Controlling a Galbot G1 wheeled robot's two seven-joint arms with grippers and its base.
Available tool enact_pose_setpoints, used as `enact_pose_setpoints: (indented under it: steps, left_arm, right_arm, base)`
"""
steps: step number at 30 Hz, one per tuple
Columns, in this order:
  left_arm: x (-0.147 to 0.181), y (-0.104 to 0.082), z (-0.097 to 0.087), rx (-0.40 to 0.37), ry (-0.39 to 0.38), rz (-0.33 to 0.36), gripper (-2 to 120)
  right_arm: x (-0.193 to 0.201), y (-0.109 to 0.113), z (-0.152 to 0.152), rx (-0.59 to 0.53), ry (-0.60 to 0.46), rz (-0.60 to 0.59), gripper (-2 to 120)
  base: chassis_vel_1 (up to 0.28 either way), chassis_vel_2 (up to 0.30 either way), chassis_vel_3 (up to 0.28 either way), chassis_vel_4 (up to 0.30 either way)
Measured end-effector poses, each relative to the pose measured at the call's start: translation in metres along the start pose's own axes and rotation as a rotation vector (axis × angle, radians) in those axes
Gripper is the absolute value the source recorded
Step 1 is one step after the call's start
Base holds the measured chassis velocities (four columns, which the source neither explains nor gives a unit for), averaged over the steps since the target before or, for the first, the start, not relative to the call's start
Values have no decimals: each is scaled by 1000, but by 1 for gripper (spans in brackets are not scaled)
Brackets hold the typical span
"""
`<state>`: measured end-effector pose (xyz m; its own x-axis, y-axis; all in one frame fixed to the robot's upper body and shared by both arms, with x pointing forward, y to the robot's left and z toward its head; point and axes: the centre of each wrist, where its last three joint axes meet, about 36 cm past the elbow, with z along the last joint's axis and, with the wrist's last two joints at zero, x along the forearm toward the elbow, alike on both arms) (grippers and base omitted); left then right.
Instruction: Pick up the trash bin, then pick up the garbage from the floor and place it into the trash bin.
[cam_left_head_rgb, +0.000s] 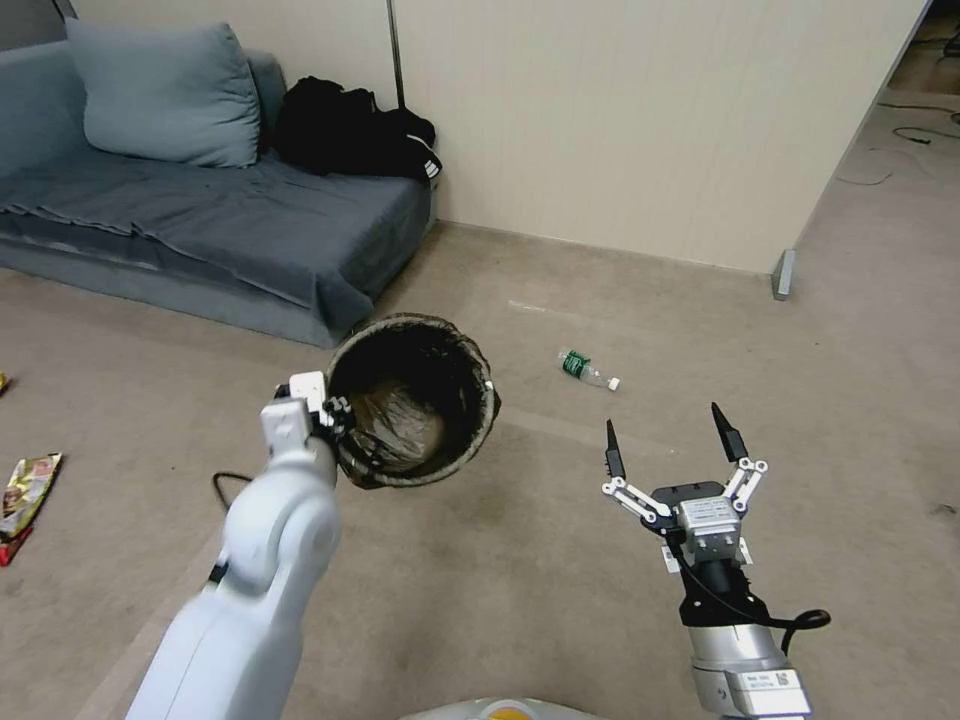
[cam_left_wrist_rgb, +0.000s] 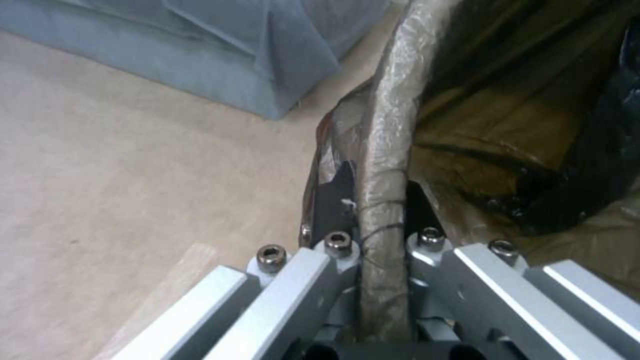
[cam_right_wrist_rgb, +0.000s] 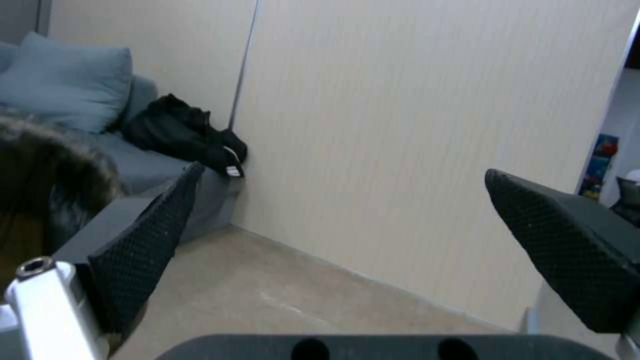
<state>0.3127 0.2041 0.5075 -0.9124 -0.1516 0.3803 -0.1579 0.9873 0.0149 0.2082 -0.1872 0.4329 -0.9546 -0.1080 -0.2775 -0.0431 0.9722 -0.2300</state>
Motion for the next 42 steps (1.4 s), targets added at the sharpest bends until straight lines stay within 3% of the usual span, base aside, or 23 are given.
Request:
enact_pose_setpoints:
  steps: [5,11,27,42]
  left_arm:
    - [47,-6,13,-2,-6,4,0]
    - [80,-14,29,7,30,-26,0]
    - [83,-17,41,-6,26,-52,0]
    - [71,-17,51,-10,19,-60,0]
  right_arm:
    - [-1,1,1,-26,1,-5,100]
    - [-1,3,1,-31,11,-8,100]
    - [-1,3,1,-27,15,2,100]
    - [-1,2,1,-25,14,-8,100]
  base:
    - [0,0,0,0]
    - [0,0,0,0]
    - [-3,4,5,-2]
    - [-168,167,173,-167]
